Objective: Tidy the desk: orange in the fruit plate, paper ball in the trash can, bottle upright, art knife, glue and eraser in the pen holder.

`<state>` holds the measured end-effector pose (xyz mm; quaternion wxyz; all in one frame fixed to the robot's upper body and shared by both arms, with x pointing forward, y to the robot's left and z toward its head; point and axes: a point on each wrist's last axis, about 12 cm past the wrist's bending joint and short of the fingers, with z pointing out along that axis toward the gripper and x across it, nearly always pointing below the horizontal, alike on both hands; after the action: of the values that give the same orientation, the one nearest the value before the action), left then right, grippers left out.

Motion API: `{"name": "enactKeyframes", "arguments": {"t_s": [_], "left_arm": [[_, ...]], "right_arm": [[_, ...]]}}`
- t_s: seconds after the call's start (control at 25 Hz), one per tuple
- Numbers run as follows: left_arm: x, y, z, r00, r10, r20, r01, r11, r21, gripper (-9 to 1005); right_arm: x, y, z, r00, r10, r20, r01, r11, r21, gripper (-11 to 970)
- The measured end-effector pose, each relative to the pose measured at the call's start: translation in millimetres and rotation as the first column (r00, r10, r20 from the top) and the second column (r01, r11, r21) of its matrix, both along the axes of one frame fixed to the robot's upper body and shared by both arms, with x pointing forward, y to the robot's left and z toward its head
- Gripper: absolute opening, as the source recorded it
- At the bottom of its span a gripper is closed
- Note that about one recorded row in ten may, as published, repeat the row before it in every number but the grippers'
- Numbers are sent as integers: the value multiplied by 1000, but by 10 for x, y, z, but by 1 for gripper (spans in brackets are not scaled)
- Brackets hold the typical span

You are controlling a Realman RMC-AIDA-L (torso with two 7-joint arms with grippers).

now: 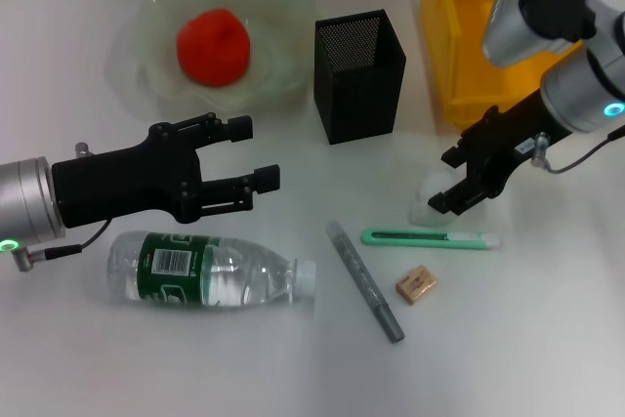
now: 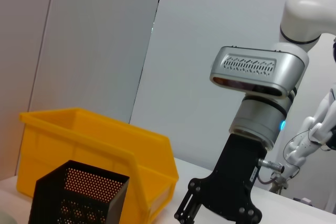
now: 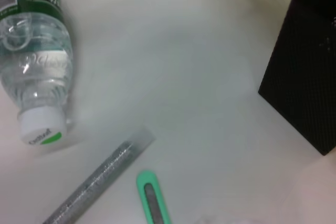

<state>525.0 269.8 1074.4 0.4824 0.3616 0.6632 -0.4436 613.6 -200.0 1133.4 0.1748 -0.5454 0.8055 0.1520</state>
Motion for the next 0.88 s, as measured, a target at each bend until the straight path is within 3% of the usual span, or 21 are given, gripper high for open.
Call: {"name": "enactKeyframes", "arguments": {"t_s": [0.32, 0.56, 0.72, 0.88], "left_arm": [[-2, -6, -3, 1000, -1, -2, 1, 1000, -1, 812], [-1, -5, -2, 1000, 1, -2, -1, 1000, -1, 812], [-1, -1, -3, 1000, 2, -2, -2, 1000, -1, 813], [-4, 8, -4, 1000, 4, -4, -4, 1000, -1, 812]], "right_arm": [[-28, 41, -137, 1000, 17, 2, -17, 999, -34, 688], [-25, 45, -126, 1000, 17, 9, -17, 999, -31, 670], [-18, 49, -67, 1000, 12, 13, -12, 1000, -20, 601], [-27, -9, 247, 1000, -14, -14, 14, 1000, 22, 533]]}}
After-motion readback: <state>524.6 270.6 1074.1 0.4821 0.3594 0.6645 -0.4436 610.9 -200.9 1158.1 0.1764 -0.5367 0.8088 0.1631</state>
